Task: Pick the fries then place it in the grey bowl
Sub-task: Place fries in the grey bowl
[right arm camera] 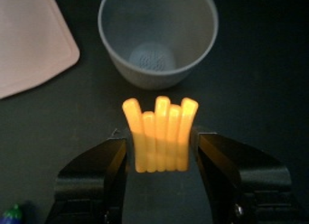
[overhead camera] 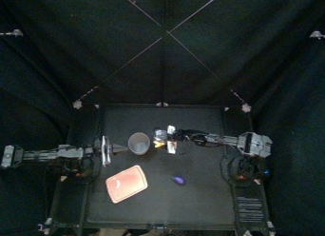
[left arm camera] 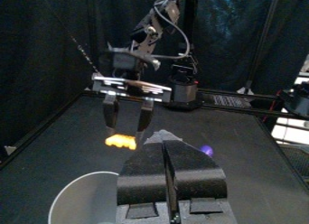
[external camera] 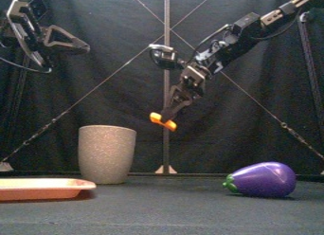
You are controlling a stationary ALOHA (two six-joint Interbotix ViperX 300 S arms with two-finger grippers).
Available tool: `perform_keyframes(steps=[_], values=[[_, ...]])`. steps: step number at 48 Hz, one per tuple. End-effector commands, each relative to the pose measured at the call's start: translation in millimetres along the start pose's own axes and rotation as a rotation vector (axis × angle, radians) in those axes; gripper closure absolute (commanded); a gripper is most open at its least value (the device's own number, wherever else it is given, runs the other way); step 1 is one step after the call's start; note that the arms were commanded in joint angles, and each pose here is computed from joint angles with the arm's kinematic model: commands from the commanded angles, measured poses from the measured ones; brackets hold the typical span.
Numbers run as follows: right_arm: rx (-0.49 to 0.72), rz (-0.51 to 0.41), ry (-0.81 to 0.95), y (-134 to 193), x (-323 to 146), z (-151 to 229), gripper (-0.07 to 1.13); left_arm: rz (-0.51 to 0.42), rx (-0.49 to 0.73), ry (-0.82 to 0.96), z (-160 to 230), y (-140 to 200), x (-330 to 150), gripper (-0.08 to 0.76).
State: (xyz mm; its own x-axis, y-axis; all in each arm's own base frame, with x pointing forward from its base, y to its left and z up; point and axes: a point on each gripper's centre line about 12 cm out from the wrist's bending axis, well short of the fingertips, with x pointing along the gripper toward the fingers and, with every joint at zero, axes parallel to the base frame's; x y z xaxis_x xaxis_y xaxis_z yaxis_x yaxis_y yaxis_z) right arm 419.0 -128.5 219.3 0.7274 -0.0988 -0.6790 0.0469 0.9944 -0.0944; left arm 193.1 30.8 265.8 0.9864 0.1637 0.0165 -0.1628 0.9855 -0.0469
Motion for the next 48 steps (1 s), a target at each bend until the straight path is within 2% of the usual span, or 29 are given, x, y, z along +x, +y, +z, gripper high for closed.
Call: perform_keyframes(steps=[1,10,18,39,43,48], values=[[-0.012,-0.08,-0.177,-3.9,-25.5,36.6,0.42,0.001,0.001,-0.022,6.4,0.1,1.4,0.68],[0.031,-0.176,-0.339,-10.5,-25.8,57.9,0.42,0.003,0.003,-0.042,8.9,0.3,1.1,0.68],[0.069,-0.213,-0.397,-9.9,-9.7,63.7,0.42,0.005,0.006,-0.043,9.0,0.9,1.3,0.68],[0.111,-0.169,-0.388,16.6,47.9,68.4,0.42,0.02,0.008,-0.042,3.2,3.9,-0.5,0.656],[0.126,-0.157,-0.373,15.0,55.2,68.8,0.38,0.02,0.011,-0.042,2.9,4.1,-0.8,0.642],[0.163,-0.115,-0.328,17.7,68.8,65.7,0.27,0.021,0.013,-0.041,2.3,4.4,-1.0,0.627]])
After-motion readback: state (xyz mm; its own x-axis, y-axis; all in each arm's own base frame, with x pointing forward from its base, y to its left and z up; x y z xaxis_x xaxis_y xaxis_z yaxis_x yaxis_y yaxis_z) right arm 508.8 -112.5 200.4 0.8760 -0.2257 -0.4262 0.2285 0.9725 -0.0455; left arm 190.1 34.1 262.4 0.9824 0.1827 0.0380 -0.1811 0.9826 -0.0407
